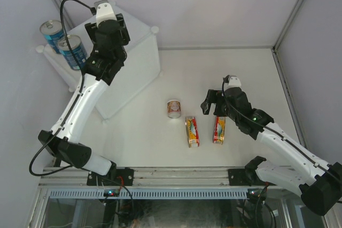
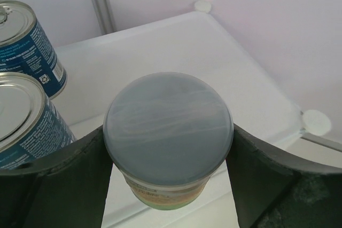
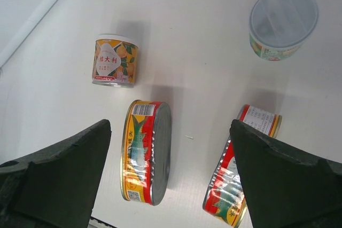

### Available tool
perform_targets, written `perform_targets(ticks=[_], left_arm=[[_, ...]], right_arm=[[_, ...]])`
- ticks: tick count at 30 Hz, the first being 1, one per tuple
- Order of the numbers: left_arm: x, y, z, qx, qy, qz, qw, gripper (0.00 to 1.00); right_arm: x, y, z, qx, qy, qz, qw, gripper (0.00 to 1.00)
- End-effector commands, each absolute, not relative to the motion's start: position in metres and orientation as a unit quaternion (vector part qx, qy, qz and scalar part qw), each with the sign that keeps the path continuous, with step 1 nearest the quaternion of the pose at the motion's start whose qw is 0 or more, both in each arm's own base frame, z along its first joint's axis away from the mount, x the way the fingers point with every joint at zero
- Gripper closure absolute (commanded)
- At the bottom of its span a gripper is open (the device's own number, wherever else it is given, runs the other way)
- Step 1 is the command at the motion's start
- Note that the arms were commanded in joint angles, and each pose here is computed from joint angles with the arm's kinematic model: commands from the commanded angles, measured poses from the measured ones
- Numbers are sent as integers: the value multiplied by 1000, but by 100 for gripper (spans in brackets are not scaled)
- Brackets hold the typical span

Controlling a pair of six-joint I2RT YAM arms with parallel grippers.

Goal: Place and organize the canned foods onto the counter
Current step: Place the canned food on the counter.

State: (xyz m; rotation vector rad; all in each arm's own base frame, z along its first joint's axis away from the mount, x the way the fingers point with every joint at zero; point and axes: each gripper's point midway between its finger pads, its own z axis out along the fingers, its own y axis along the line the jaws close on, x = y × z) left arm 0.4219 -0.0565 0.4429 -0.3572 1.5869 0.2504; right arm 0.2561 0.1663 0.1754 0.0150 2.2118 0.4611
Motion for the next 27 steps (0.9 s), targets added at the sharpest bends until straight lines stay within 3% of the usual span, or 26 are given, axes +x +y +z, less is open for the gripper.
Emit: perform_targets(ticks=[1, 14, 27], left_arm=[[424, -45, 498, -208, 648, 69, 729, 100], [461, -37, 483, -228, 657, 82, 714, 100], [468, -29, 451, -242, 671, 95, 694, 100]], right_arm=[[271, 172, 201, 5, 865, 200, 460, 8], [277, 176, 197, 5, 867, 200, 456, 8], [282, 173, 196, 10, 868, 199, 455, 8]])
